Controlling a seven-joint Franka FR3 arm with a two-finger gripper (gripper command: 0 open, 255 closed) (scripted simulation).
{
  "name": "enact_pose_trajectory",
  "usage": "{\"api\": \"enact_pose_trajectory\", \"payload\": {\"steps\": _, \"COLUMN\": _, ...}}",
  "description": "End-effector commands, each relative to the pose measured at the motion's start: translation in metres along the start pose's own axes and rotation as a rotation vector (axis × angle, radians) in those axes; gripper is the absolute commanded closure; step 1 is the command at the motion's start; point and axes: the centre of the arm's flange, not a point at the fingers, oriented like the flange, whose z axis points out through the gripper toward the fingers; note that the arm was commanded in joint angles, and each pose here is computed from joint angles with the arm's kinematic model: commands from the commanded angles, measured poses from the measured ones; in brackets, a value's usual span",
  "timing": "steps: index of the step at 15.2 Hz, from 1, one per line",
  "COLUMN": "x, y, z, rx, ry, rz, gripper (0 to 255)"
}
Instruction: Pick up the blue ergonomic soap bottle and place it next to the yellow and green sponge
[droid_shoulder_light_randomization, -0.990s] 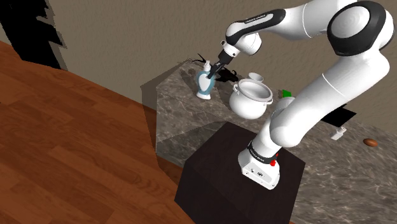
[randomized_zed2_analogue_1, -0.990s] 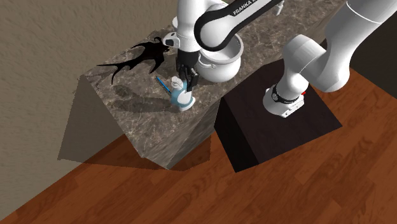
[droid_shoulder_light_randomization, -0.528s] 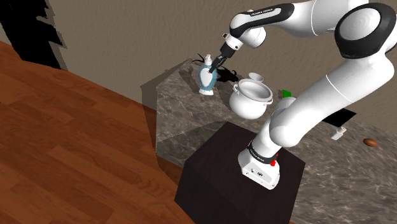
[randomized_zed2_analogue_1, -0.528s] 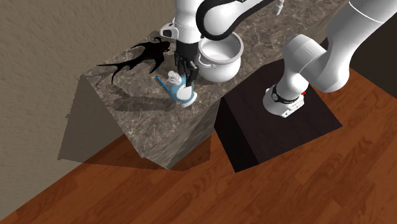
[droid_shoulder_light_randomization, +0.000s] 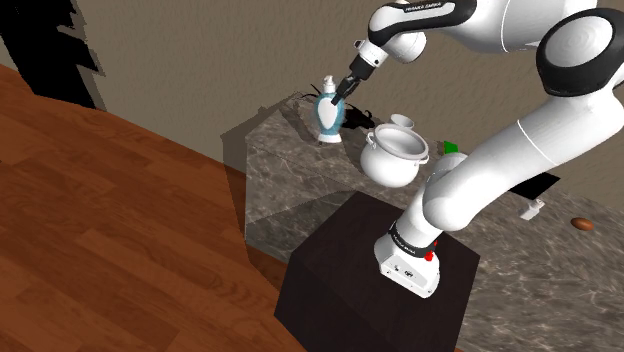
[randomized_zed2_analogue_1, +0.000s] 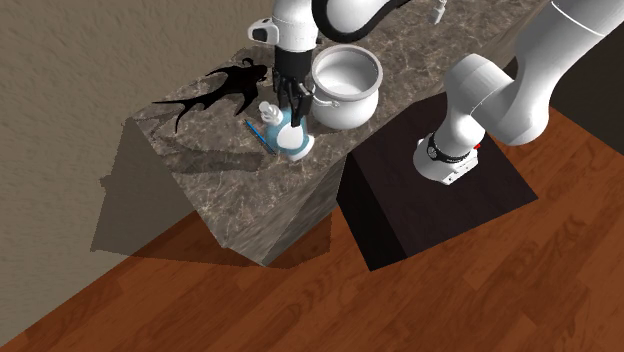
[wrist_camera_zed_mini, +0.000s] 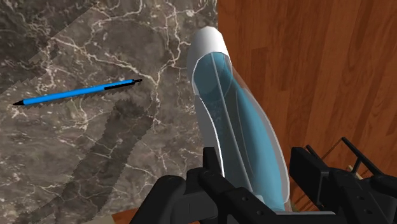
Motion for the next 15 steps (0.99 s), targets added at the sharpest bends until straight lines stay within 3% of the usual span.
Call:
{"api": "enact_pose_trajectory", "payload": {"steps": 1, "x": 0.003, "y": -0.003, "z": -0.012, "rx": 0.000, "ry": 0.000, "rz": 0.000, "gripper": 255}}
{"api": "enact_pose_trajectory", "payload": {"steps": 15, "x": 0.024, "y": -0.022, "z": -0.081, "rx": 0.000, "ry": 0.000, "rz": 0.000, "gripper": 255}}
